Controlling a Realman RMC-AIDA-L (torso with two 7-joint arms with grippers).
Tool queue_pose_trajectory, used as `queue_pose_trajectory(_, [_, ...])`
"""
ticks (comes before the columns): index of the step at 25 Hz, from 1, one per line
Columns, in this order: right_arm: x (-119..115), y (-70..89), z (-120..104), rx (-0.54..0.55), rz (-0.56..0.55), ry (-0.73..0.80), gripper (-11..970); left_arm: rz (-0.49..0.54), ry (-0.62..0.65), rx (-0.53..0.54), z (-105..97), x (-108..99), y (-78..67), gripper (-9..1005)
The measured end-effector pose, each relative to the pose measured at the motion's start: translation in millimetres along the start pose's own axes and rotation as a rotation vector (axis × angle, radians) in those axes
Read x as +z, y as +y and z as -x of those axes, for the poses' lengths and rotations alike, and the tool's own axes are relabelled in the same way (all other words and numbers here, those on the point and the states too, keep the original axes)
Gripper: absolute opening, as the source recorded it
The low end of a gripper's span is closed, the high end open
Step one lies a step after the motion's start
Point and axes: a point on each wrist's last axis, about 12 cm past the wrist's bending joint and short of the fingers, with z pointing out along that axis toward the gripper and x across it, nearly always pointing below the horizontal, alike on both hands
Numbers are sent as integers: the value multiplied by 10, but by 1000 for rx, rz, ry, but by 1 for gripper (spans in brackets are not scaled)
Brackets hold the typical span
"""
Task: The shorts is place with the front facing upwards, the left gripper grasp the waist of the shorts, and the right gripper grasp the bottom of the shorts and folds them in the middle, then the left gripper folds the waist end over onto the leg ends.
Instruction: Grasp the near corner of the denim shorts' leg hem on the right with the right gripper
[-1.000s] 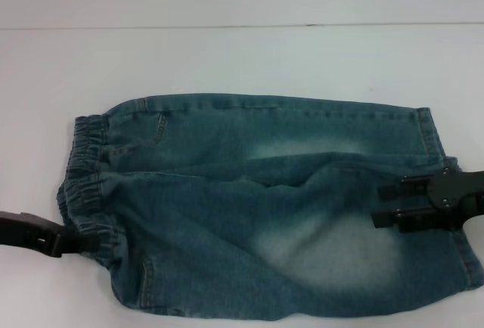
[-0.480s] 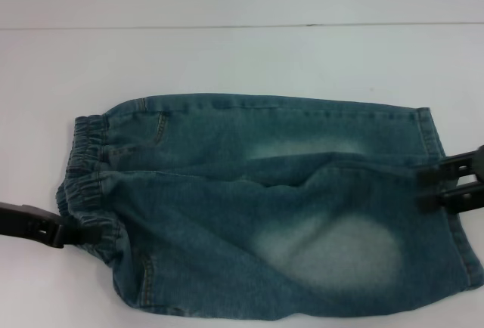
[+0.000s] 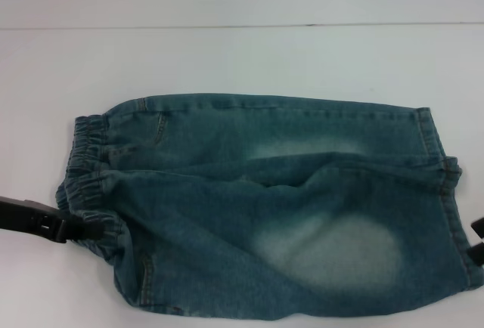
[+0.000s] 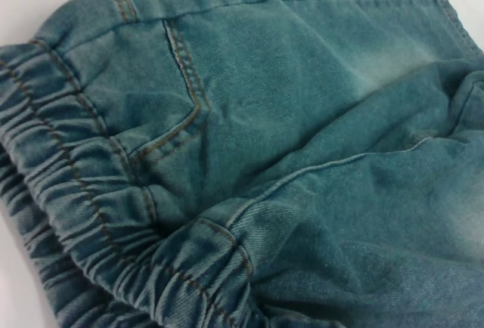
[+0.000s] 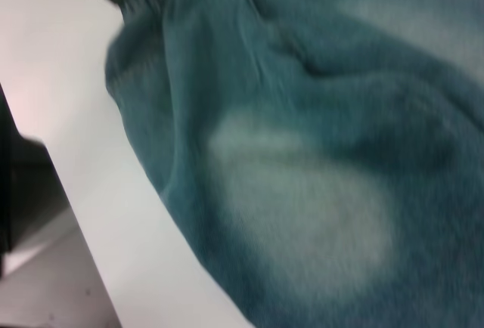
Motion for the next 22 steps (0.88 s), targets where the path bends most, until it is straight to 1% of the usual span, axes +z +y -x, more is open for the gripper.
queue_pose_trajectory(3, [7, -11, -22, 9, -12, 40, 711, 5, 3, -4, -8, 7, 15, 70])
queue_pose_trajectory(6, [8, -28, -41, 27, -29, 80, 673, 3, 7, -17, -28, 22, 44, 70])
queue_pose_trajectory(12, [22, -56, -95, 61, -49, 167, 666, 0, 9, -19, -15, 32, 53, 70])
queue_pose_trajectory(17, [77, -57, -108, 68, -39, 221, 666, 0, 9, -18, -5, 33, 50, 70])
queue_pose_trajectory(22, [171, -58, -90, 67, -20, 234, 665, -1, 9, -16, 13, 31, 47, 70])
